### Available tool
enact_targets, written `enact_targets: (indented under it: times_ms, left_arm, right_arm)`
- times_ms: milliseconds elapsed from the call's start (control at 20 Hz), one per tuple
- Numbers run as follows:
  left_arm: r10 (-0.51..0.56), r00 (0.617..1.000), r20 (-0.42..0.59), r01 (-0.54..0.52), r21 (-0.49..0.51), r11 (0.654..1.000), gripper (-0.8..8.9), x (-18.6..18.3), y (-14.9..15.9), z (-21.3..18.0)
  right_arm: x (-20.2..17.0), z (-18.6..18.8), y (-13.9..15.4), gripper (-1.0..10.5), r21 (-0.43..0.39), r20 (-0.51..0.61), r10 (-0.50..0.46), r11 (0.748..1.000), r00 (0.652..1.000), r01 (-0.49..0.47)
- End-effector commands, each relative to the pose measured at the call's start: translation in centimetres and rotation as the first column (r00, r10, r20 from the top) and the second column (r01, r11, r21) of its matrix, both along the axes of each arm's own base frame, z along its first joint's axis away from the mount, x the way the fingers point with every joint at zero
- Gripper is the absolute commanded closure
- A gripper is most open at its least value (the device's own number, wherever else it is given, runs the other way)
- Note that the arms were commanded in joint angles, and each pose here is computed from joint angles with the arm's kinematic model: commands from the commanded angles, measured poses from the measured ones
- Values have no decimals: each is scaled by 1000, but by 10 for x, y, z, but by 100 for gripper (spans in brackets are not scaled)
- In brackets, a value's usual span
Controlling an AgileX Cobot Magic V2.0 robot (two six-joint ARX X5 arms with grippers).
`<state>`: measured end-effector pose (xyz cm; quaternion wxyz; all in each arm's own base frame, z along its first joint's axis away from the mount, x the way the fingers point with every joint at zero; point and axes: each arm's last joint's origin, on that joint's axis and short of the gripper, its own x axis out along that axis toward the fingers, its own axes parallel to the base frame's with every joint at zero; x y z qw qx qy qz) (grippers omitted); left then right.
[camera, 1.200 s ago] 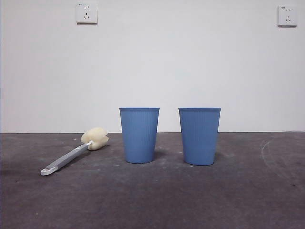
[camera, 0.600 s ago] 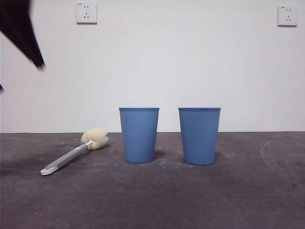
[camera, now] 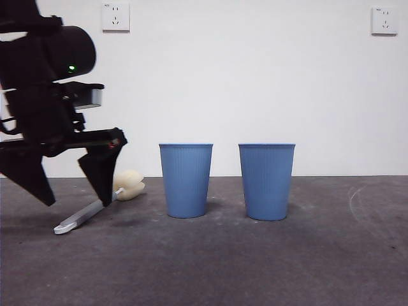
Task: Pick up the cup brush,pick up the cup,insert the brush into the cup,clean the cup,put the cup brush back,put the cup back to the fixed position on the table
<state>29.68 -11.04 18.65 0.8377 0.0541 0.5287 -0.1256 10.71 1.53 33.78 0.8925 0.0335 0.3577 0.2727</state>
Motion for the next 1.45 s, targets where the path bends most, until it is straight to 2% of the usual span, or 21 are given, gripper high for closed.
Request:
enact_targets:
  times_ms: [50,500,800,900,1000,1300,1450]
  left_arm:
    - [16,1000,-2,-16,29,999,189,7,-6,-2]
    - [57,995,-83,-52,62,997,196,10,-11,-22]
    - [52,994,-97,-45,67,997,494,10,-13,-26]
    - [73,992,-102,-67,61,996,519,10,-12,-26]
    - [76,992,-103,-70,59,996,621,9,-12,-26]
    - [118,987,-111,-114,38,993,698,9,-13,-26]
    - [118,987,-111,-115,38,993,825,9,-13,-26]
  right_arm:
    - [1,1,0,383,5,-1,2,1000,1000,-2]
    - [1,1,0,383,5,-1,2,1000,1000,-2]
    - [1,1,0,383,5,-1,2,1000,1000,-2]
    - [1,1,0,383,5,-1,2,1000,1000,-2]
    - [1,1,0,383,5,-2,2,1000,1000,-2]
    - [1,1,0,383,5,-2,2,1000,1000,-2]
    - [1,1,0,383,5,-2,2,1000,1000,-2]
